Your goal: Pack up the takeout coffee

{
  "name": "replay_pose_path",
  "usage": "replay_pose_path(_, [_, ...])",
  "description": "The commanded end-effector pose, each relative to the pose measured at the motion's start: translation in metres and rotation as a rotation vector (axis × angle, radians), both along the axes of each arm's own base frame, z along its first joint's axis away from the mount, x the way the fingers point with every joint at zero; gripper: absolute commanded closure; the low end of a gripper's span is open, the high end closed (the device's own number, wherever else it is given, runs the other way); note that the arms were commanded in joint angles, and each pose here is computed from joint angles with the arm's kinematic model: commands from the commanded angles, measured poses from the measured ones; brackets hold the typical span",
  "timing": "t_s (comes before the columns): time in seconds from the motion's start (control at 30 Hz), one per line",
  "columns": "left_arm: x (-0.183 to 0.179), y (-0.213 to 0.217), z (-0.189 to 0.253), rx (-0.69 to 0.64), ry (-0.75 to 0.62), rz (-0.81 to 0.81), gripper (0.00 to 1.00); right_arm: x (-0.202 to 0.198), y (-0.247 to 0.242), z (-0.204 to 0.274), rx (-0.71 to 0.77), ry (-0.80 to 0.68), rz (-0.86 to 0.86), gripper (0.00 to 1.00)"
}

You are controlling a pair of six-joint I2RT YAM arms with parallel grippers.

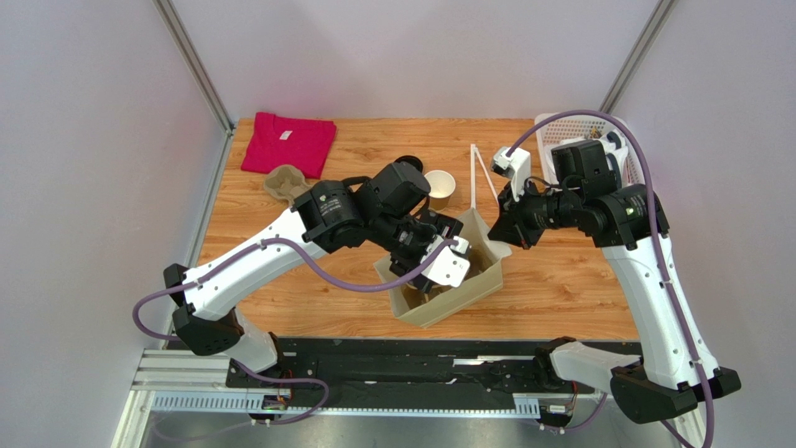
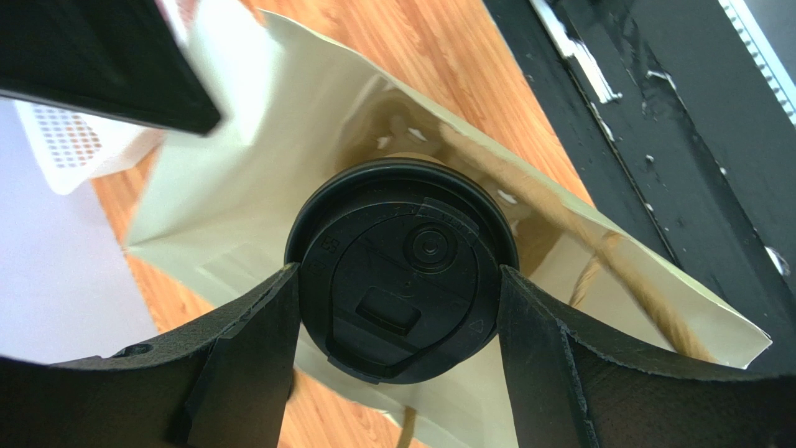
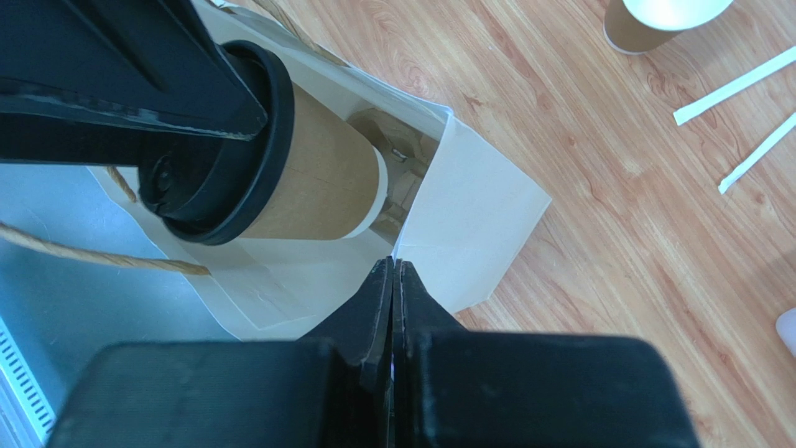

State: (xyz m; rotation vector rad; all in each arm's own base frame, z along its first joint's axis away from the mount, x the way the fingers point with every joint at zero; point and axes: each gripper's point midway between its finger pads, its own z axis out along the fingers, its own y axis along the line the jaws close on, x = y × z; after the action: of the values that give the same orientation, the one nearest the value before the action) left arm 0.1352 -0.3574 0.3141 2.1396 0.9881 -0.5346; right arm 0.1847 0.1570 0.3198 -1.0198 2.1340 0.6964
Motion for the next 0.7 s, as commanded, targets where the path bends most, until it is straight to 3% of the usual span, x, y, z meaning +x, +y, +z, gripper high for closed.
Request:
replay_pose_path(0.0, [-0.007, 0.0, 0.004, -0.057, -0.063, -0.052, 0.82, 0.005, 0.01, 0.026, 0.051, -0.126, 0.07, 1.0])
replay_pose_path(0.67, [-0.006, -0.008, -0.064, -0.037, -0.031, 0.053, 0.82, -0.004, 0.019, 0.04, 0.037, -0.331, 0.267, 1.0])
